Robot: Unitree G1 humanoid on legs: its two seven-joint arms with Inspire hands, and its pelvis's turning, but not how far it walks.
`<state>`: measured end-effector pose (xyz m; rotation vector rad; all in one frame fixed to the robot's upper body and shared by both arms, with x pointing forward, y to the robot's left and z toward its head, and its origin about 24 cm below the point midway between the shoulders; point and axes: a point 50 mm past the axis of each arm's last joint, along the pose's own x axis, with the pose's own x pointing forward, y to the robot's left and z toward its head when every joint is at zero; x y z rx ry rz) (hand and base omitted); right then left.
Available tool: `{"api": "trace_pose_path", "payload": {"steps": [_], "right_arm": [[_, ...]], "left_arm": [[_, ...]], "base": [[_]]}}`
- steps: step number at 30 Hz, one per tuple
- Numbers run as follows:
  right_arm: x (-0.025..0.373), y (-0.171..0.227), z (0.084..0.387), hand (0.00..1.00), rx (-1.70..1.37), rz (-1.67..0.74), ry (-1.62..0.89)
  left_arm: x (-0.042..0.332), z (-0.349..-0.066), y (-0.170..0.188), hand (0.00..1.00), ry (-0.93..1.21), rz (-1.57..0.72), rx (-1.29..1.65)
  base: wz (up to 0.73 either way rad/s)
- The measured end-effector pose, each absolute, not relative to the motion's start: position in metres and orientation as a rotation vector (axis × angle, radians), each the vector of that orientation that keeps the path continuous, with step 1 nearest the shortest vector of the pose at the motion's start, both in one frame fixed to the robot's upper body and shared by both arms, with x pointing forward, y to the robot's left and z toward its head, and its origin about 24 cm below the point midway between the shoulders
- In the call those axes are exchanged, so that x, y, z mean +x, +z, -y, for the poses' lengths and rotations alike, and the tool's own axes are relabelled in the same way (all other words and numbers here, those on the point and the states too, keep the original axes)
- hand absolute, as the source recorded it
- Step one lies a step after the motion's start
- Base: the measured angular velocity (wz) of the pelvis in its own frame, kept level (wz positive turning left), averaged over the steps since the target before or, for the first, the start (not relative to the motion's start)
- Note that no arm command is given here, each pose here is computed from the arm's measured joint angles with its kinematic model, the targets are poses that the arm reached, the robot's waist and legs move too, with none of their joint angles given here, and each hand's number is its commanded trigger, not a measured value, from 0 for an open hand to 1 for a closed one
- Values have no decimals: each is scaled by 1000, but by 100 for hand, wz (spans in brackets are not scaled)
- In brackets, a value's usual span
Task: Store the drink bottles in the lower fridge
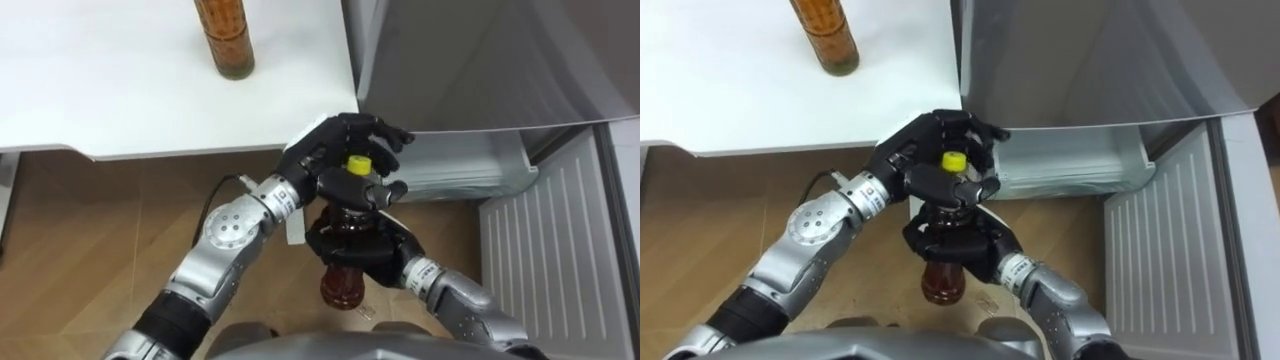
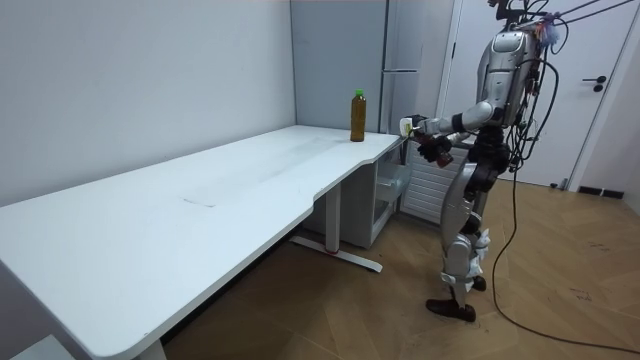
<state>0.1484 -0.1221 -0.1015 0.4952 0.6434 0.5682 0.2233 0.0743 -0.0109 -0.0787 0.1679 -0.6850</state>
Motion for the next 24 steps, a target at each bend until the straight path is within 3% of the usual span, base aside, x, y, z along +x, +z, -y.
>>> {"api": "trace_pose_path", "payload": {"steps": [10,24], "right_arm": [[146,-106,130,100,507,-694,500],[146,-116,183,100,519,-713,157]], "left_arm": [[210,-98,-34,0,-663,-233,48],[198,-113,-54,0,-636,-269,96]], "base": [[0],[-1]]}}
